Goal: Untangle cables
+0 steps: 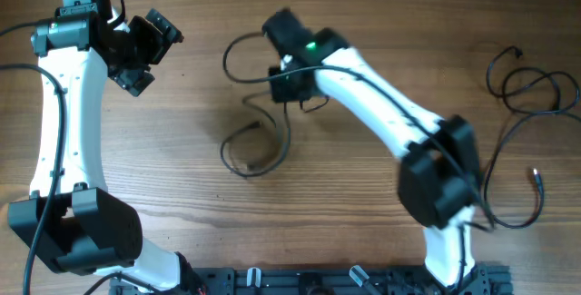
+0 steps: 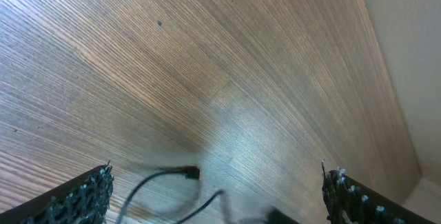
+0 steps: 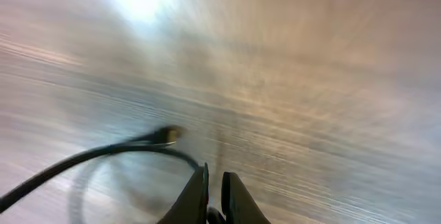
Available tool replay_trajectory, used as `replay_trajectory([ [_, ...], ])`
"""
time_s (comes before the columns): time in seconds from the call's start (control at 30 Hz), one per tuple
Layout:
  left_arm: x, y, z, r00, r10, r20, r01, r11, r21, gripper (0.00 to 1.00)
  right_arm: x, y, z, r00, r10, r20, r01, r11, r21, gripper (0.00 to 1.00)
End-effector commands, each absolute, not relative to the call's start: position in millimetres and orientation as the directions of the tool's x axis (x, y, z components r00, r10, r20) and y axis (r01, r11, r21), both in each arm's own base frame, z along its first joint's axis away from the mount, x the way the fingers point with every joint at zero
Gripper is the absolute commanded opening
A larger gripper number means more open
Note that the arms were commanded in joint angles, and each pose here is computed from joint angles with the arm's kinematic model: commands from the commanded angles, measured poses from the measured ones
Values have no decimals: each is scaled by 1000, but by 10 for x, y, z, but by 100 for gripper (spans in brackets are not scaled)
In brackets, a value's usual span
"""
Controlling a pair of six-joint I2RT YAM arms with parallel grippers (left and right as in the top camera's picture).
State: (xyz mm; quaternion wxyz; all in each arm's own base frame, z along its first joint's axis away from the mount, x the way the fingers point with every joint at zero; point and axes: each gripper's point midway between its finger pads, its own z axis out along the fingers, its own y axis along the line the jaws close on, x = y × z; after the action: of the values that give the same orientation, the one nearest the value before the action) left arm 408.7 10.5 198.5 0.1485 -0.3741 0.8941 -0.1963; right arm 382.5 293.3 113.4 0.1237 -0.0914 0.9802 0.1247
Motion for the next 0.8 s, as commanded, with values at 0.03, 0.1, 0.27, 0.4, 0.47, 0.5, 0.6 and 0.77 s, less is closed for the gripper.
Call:
replay_trajectory([
  [0.03, 4072, 122, 1996, -673, -729, -129, -611, 645, -458, 100, 4188, 2471, 2552, -820, -20, -572, -208, 942, 265, 4],
  [0.1, 4072, 122, 1996, -673, -728, -129, -611, 645, -458, 100, 4372, 2115, 2978, -738, 57, -672, -152, 957, 247, 4],
  [0.27, 4072, 122, 1996, -673, -729, -129, -611, 645, -458, 100, 4860, 930, 3708, -486, 262, -834, 90, 964, 251, 4],
  [0.4, 4074, 122, 1994, -673, -729, -128, -611, 645, -458, 100, 5179, -153, 3952, -300, 351, -887, 258, 925, 279, 4],
  [0.47, 4077, 123, 1985, -673, -729, -127, -612, 645, -457, 100, 5274, -617, 4038, -212, 373, -903, 320, 900, 297, 4],
  [0.5, 4078, 123, 1979, -673, -729, -126, -613, 645, -456, 100, 5315, -881, 4035, -176, 382, -907, 357, 884, 302, 4],
  [0.6, 4079, 123, 1980, -673, -729, -126, -613, 645, -457, 100, 5407, -1753, 3688, -113, 457, -882, 504, 792, 346, 4],
  [0.77, 4077, 123, 1979, -673, -729, -125, -613, 645, -456, 100, 5458, -2751, 2512, -164, 570, -805, 686, 652, 323, 4],
])
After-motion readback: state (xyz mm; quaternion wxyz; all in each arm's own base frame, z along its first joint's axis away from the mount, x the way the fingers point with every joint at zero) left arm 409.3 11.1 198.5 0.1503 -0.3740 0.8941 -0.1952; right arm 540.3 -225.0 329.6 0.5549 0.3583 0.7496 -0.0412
